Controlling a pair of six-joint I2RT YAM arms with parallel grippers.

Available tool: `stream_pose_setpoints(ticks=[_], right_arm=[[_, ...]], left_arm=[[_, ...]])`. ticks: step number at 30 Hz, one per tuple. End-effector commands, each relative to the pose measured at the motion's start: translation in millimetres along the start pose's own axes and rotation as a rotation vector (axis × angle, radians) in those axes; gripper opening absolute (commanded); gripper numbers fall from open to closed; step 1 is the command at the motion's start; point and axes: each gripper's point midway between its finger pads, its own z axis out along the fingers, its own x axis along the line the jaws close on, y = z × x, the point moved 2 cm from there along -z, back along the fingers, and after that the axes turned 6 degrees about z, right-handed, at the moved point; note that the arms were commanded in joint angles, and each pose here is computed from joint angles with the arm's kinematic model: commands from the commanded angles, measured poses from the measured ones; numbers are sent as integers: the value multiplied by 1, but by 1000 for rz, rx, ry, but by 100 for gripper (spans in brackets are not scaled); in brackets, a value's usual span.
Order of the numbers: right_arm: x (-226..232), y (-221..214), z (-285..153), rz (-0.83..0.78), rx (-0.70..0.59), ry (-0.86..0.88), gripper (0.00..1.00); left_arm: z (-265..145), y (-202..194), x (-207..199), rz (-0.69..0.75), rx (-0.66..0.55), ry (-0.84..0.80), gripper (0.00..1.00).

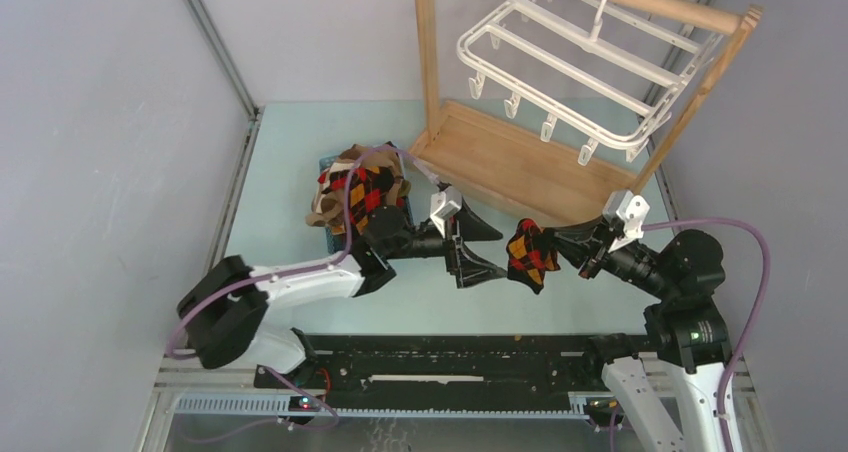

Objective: Clip the socks to the hanger
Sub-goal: Pick up the sock from the bin.

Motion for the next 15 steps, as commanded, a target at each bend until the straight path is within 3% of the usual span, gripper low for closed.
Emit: stream_pose_setpoints(ticks=[1, 6, 9, 15], right_arm=[[4, 28, 0, -34, -59, 20, 0], [4, 38, 1, -44, -78, 17, 0], [-1, 40, 3, -47, -83, 1, 0], [-9, 43, 5, -65, -85, -34, 0]], left_arm=[[11, 19, -25, -77, -107, -192, 100], [18, 22, -31, -103, -132, -261, 99], [23, 24, -37, -127, -125, -314, 92], [32, 21, -41, -224, -87, -403, 54]])
